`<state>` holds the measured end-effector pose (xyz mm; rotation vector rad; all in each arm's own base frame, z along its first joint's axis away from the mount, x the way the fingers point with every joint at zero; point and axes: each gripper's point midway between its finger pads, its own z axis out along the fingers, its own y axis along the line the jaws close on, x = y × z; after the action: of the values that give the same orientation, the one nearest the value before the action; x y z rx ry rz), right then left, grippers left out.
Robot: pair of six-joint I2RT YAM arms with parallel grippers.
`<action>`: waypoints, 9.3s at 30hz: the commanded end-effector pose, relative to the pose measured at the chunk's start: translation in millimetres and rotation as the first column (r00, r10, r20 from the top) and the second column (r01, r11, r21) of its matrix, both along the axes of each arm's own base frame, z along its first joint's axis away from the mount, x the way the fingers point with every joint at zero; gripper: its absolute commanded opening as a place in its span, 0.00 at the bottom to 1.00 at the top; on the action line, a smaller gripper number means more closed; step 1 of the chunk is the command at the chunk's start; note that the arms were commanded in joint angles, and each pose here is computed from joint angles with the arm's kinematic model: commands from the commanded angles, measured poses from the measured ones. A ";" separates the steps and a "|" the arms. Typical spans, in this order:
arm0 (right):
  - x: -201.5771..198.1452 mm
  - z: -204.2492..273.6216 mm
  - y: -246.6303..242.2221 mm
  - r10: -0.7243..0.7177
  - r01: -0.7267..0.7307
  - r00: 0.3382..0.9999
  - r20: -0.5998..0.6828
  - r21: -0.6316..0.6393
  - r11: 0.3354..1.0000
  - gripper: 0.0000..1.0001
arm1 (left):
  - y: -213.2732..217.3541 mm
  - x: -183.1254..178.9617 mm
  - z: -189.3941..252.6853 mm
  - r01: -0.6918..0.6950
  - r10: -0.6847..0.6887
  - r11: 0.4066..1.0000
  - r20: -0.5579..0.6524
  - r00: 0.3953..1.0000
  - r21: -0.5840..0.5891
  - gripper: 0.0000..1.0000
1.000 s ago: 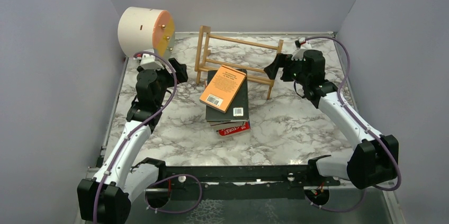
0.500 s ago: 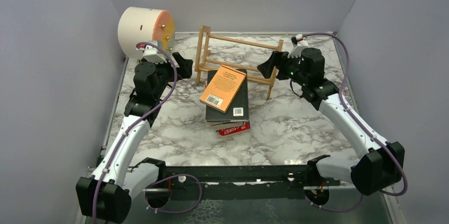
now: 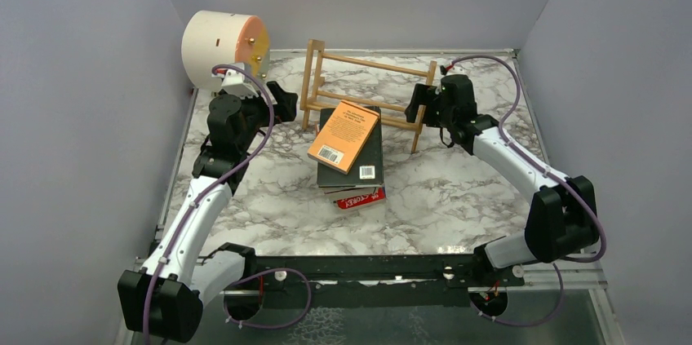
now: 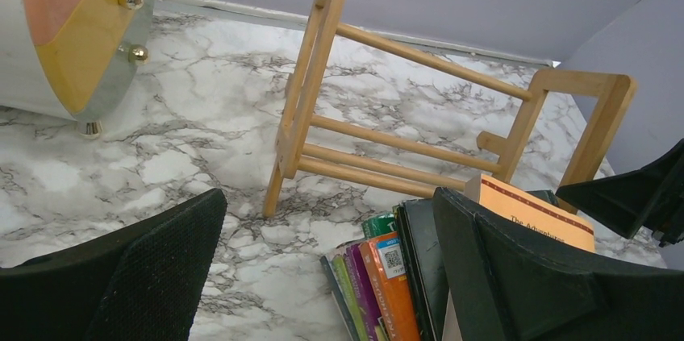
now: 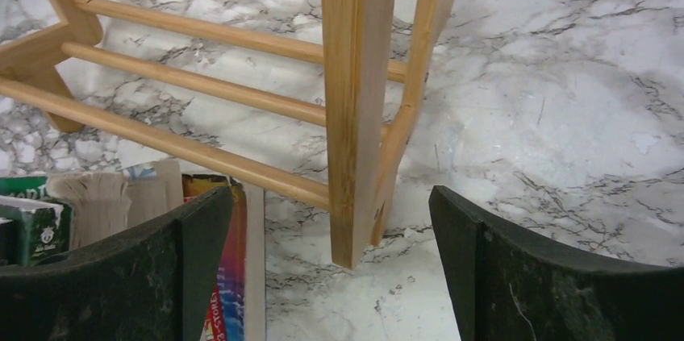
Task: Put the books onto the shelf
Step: Move the shelf to the center of the board, then pick up the book from the center of the board.
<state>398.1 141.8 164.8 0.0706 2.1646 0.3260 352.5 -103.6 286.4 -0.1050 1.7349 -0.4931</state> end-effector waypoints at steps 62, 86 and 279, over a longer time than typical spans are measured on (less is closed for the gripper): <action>166.1 1.3 -139.9 -0.213 0.277 0.945 0.249 -0.261 0.925 0.01 | 5.0 16.5 -20.2 -0.055 0.055 0.998 -0.021 0.998 0.002 0.96; 131.7 32.0 -215.8 -0.013 0.233 0.854 0.520 -0.361 0.903 0.01 | -11.6 38.6 -0.3 -0.029 0.029 1.000 0.003 1.000 0.004 0.91; -138.9 56.2 102.4 0.430 -0.449 0.872 0.233 0.732 0.513 0.73 | -217.8 -76.8 -34.0 0.508 -0.535 0.845 -0.236 0.812 -0.168 0.99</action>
<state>262.1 243.5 215.7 0.0069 1.8638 1.5118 278.4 -309.5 246.2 0.2515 2.0413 -0.9598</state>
